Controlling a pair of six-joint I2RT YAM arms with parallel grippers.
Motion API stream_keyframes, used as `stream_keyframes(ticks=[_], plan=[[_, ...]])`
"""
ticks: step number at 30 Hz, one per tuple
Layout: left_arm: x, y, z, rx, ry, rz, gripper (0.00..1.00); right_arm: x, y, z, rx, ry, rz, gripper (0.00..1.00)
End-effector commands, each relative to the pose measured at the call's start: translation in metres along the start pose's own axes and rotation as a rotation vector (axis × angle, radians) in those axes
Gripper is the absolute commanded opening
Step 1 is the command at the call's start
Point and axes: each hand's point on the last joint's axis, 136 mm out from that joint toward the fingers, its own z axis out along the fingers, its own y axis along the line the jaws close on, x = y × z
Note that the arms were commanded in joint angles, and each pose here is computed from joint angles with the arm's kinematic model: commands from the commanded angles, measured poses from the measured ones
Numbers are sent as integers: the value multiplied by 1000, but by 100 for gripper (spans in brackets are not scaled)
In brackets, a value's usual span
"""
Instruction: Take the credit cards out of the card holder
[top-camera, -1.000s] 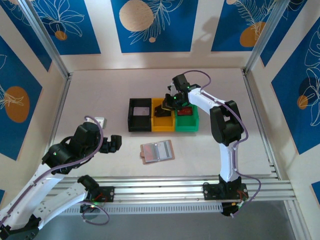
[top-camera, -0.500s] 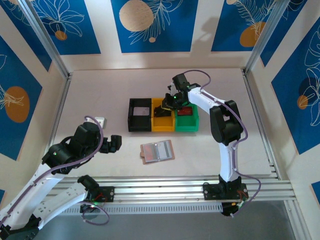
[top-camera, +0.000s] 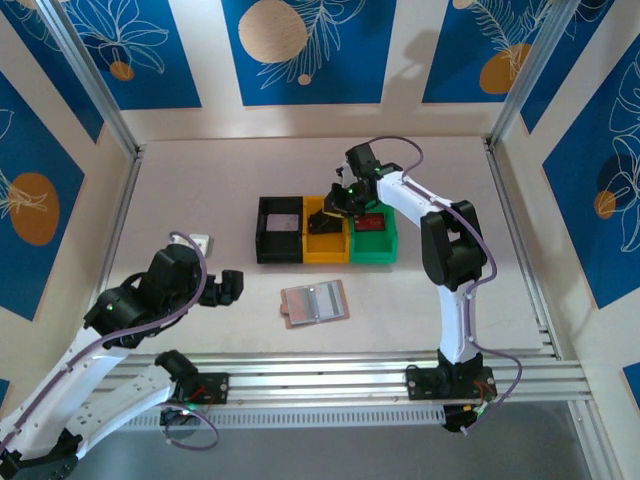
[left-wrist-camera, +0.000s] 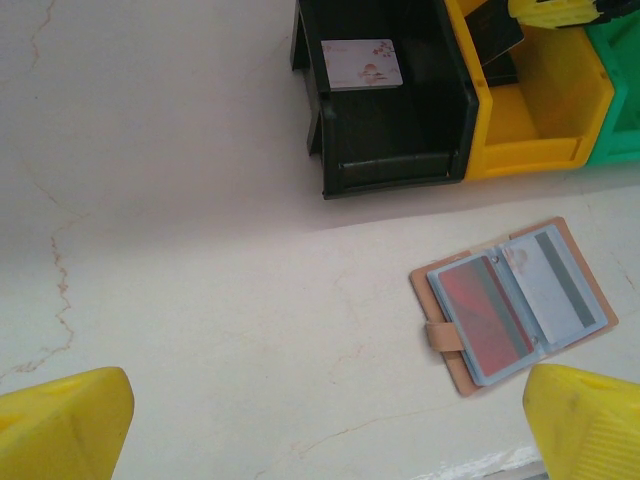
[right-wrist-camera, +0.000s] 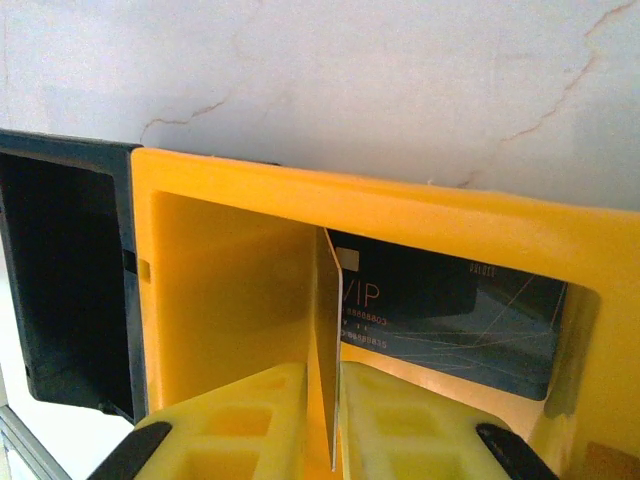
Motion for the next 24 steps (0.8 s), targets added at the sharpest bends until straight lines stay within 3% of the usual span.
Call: stream_keyframes(ticks=[1, 9, 15, 20, 24], plan=[[-1, 2, 1, -7, -5, -2, 100, -5, 0, -5, 13, 1, -13, 17], [0, 2, 2, -6, -3, -2, 100, -12, 8, -21, 14, -24, -28, 18], [0, 1, 3, -5, 2, -1, 100, -11, 35, -63, -18, -85, -64, 18], [2, -1, 7, -3, 27, 4, 100, 19, 60, -101, -61, -139, -123, 18], [6, -1, 14, -18, 67, 5, 100, 68, 63, -110, -87, -128, -155, 18]])
